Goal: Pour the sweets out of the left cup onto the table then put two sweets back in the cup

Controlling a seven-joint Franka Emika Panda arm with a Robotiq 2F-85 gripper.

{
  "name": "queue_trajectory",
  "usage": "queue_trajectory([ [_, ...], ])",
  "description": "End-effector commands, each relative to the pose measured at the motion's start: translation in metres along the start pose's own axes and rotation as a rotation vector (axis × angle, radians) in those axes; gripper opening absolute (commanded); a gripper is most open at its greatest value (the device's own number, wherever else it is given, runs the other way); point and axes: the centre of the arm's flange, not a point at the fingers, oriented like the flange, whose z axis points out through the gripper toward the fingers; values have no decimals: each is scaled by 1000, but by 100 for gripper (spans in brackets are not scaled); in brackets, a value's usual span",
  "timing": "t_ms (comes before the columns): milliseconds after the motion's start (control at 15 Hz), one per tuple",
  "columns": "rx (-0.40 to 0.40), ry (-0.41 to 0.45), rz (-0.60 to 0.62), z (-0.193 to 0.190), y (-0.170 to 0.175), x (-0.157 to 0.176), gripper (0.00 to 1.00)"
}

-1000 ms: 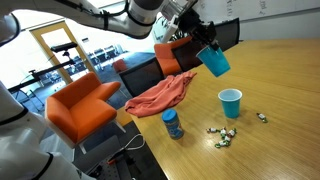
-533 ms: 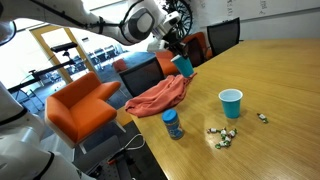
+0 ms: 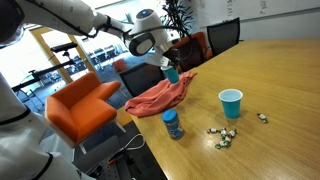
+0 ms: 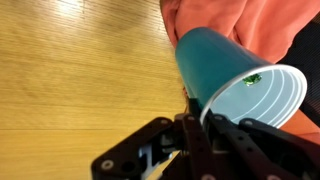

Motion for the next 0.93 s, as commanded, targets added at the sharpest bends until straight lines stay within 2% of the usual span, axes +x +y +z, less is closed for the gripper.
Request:
queue_trajectory([
  [0, -19, 12, -35, 8, 30, -12, 1],
  [267, -94, 4, -57, 20, 57, -18, 1],
  [667, -91, -26, -35, 48, 84, -32, 1],
  [867, -117, -40, -33, 61, 93, -37, 1],
])
